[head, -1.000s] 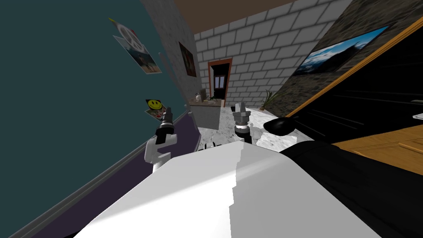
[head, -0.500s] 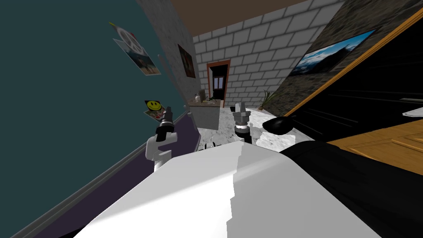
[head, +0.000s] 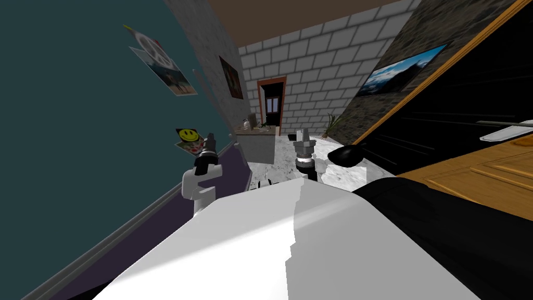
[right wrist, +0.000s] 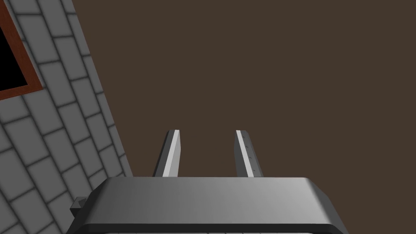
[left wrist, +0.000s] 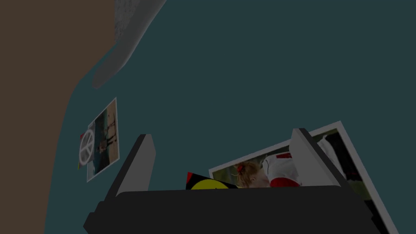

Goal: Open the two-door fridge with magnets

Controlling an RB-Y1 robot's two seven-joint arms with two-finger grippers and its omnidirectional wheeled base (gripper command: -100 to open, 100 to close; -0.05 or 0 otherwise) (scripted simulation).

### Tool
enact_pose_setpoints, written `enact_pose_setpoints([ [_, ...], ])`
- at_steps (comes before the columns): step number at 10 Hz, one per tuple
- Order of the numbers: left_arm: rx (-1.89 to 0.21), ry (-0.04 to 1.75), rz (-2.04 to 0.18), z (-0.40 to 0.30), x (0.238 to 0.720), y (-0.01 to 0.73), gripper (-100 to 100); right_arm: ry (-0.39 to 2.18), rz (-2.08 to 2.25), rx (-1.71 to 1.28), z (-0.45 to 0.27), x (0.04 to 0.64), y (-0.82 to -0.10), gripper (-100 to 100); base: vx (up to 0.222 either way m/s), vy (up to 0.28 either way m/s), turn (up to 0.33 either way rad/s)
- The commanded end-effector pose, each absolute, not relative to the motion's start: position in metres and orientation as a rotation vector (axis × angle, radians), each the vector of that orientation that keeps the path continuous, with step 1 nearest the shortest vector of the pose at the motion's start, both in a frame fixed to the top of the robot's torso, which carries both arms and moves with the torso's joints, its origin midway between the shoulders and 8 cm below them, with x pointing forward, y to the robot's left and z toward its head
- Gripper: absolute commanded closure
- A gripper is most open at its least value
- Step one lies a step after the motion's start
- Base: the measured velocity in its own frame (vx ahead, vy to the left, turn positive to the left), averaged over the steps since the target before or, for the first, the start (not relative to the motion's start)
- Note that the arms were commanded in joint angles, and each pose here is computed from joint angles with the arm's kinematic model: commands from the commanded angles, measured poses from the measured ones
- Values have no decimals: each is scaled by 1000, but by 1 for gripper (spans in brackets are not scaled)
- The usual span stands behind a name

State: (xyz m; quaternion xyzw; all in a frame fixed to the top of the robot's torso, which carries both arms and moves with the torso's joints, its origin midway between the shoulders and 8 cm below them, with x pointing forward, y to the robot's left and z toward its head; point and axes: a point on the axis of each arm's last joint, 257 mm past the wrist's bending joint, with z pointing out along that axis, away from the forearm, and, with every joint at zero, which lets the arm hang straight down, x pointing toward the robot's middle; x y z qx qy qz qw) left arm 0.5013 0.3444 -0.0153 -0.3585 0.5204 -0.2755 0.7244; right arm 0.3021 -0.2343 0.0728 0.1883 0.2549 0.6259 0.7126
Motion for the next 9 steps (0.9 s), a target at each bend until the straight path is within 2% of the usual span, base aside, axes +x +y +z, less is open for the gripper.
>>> enact_pose_setpoints([
  [1, -780, 1123, -589, 1, 508, 351, -100, 565, 1387, 418, 73, 302, -234, 0, 40, 31, -18],
  [9, -877, 1150, -531, 11, 532, 364, -100, 565, 1387, 418, 73, 302, -234, 0, 18, 29, -107],
])
